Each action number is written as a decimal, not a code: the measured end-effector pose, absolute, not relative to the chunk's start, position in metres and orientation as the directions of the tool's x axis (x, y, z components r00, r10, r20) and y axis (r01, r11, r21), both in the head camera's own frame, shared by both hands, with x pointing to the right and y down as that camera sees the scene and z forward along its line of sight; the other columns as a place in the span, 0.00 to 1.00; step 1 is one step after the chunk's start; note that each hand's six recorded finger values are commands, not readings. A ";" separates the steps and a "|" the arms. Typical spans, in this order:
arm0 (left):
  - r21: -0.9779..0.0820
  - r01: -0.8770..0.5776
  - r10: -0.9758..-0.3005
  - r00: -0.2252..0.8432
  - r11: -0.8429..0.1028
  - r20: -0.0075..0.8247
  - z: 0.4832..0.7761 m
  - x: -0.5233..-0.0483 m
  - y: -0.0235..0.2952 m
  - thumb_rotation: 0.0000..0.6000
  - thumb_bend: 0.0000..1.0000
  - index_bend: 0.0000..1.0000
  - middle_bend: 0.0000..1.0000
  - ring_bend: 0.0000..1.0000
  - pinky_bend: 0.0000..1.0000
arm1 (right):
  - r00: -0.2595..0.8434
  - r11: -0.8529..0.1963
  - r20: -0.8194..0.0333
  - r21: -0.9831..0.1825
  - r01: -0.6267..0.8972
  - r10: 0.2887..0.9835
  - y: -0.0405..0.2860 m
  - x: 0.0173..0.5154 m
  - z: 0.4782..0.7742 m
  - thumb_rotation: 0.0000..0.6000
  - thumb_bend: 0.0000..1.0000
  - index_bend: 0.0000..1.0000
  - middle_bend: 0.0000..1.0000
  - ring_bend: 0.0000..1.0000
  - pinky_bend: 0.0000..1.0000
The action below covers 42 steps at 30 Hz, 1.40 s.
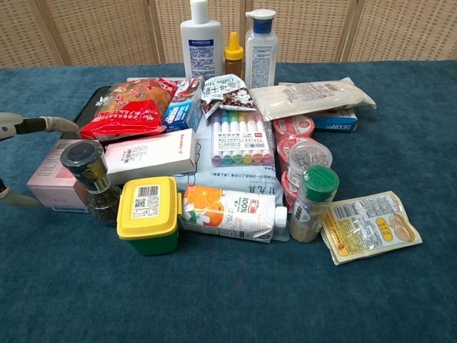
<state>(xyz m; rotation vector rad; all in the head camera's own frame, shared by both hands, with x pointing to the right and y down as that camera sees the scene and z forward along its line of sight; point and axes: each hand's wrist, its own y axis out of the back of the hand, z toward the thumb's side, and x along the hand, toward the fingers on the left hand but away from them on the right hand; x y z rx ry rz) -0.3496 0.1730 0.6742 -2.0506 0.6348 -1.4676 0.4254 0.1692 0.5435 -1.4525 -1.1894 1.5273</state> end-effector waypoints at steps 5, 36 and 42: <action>-0.651 -0.087 -0.640 0.320 -0.754 0.699 0.688 -0.336 0.172 0.99 0.16 0.12 0.18 0.21 0.00 | -0.127 -0.327 -0.339 -0.939 0.102 0.932 0.170 0.426 0.542 1.00 0.17 0.00 0.13 0.01 0.00; -0.779 -0.466 -0.904 0.294 -0.420 0.311 0.557 -0.382 0.119 1.00 0.16 0.54 0.68 0.78 0.28 | -0.107 -0.355 -0.370 -0.925 0.131 0.923 0.170 0.422 0.554 1.00 0.17 0.00 0.13 0.01 0.00; -0.780 -0.563 -0.951 0.281 -0.274 0.131 0.514 -0.378 0.094 1.00 0.16 0.54 0.68 0.78 0.27 | -0.119 -0.356 -0.373 -0.924 0.138 0.920 0.172 0.427 0.556 1.00 0.17 0.00 0.13 0.01 0.00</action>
